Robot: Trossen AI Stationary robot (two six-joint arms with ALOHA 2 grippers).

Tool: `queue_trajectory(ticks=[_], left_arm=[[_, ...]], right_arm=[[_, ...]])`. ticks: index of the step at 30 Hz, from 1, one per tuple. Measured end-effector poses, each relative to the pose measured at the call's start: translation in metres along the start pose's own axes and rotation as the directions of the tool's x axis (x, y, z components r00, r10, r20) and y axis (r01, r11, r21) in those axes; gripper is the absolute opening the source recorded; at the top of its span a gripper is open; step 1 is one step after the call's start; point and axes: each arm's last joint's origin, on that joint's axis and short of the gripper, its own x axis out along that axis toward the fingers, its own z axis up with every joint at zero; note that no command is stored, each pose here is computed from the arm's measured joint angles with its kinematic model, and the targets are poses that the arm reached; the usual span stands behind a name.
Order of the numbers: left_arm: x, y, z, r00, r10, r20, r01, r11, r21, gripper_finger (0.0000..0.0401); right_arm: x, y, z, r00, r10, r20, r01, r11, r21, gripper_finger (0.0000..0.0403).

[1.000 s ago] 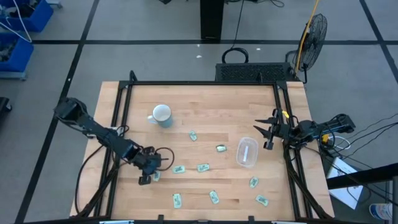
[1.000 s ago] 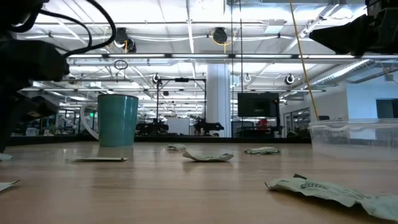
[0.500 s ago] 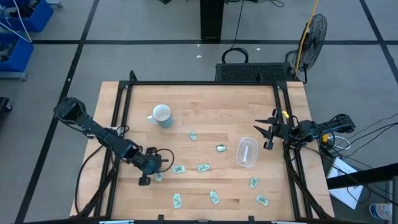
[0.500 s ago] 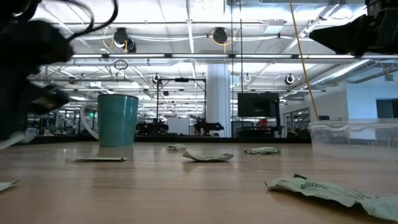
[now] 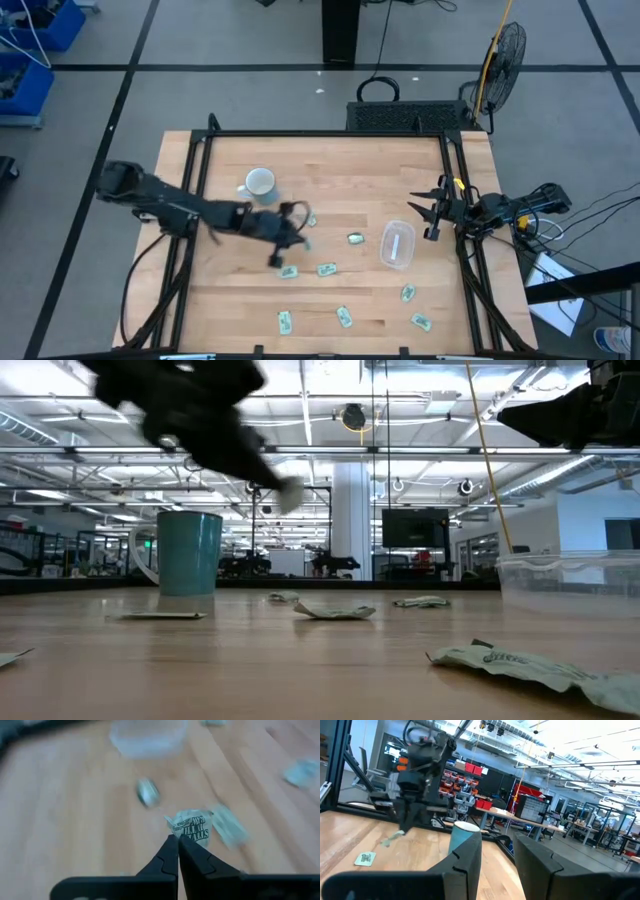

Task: Pick and place Stevia / Truvia into bins
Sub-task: Put the green stevia packet into the container

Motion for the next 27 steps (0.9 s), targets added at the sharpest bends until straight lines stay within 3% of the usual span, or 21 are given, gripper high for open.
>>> queue_trajectory(ticks=[8, 15, 22, 27], left_arm=[[0.081, 0.047, 0.049, 0.989, 0.036, 0.142, -0.052, 0.993, 0.108, 0.0006], [0.142, 0.064, 0.077, 0.982, 0.038, 0.187, -0.066, 0.987, 0.145, 0.0022], [0.181, 0.070, 0.079, 0.981, 0.045, 0.190, -0.073, 0.987, 0.142, 0.0006], [0.191, 0.075, 0.078, 0.976, 0.064, 0.206, -0.093, 0.986, 0.135, 0.0033]], right_arm=[[0.000, 0.000, -0.001, 1.000, 0.003, -0.006, -0.003, 1.000, -0.003, 0.0105], [0.000, 0.001, -0.002, 1.000, 0.007, -0.017, -0.007, 1.000, -0.005, 0.0105], [0.000, 0.001, -0.002, 1.000, 0.009, -0.021, -0.009, 1.000, 0.015, 0.0105], [0.000, 0.001, -0.003, 1.000, 0.010, -0.025, -0.009, 0.999, 0.047, 0.0105]])
